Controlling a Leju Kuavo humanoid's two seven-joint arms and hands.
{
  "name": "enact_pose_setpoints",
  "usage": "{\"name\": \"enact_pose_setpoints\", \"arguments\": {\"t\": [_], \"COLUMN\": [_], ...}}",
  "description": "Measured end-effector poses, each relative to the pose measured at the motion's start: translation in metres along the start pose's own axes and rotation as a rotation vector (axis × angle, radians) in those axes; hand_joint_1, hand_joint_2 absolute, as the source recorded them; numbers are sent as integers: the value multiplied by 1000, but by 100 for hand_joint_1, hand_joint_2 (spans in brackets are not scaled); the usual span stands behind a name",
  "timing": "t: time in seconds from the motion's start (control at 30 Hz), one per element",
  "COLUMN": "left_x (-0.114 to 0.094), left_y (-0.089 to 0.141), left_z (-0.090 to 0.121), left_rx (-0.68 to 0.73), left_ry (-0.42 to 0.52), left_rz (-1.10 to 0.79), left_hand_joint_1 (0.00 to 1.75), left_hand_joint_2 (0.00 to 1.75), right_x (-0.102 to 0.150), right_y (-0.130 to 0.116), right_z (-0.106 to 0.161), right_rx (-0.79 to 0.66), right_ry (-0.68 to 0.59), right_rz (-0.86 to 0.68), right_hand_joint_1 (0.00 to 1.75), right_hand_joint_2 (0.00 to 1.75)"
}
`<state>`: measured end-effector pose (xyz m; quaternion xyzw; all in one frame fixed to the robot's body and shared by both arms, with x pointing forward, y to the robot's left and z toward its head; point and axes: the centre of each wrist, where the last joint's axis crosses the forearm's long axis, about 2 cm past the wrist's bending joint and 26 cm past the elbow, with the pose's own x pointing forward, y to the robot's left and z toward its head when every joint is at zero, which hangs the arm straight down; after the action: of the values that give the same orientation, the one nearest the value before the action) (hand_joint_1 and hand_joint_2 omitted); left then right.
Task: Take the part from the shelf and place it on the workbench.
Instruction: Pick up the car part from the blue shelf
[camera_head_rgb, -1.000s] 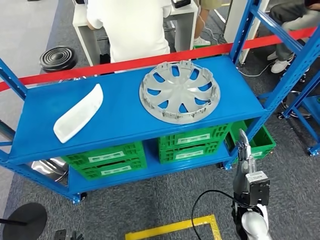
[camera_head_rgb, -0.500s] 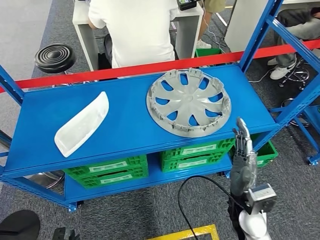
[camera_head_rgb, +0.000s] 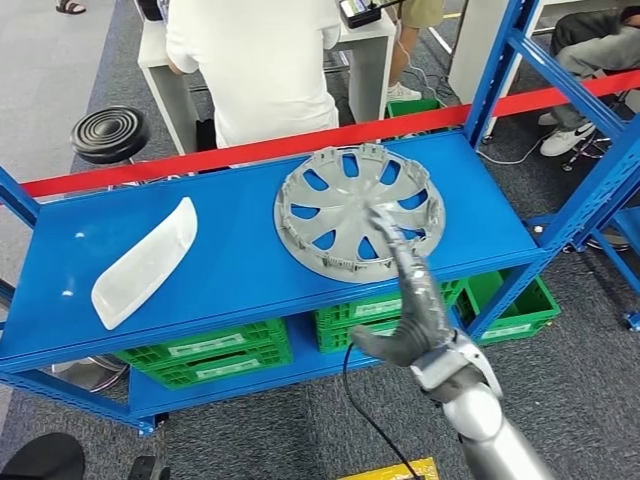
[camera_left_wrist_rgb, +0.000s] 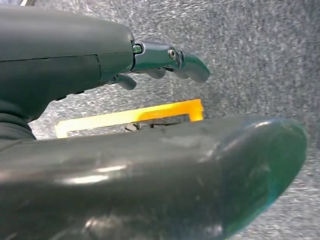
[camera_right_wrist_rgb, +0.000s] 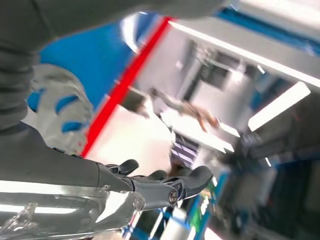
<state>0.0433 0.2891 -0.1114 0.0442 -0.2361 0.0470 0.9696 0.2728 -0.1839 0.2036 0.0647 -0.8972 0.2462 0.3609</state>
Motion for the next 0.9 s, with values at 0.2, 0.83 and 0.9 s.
{"name": "enact_pose_setpoints", "arguments": {"t": [0.2,0.83,0.9], "left_x": [4,8,9], "left_y": [-2,-4,-4], "left_z": [-1,-3,-3], "left_rx": [-17,-44,-47], "left_ry": [6,-17,-20], "left_rz": [-37,-87,-88], "left_hand_joint_1": [0,0,0], "left_hand_joint_2": [0,0,0], "right_x": [-21,-89,-92], "right_y": [19,25,24], "right_z": [-22,-16,-15], "right_rx": [200,339,349], "right_ry": [101,390,404], "right_rz": [149,711,723], "right_hand_joint_1": [0,0,0], "right_hand_joint_2": [175,175,175]}}
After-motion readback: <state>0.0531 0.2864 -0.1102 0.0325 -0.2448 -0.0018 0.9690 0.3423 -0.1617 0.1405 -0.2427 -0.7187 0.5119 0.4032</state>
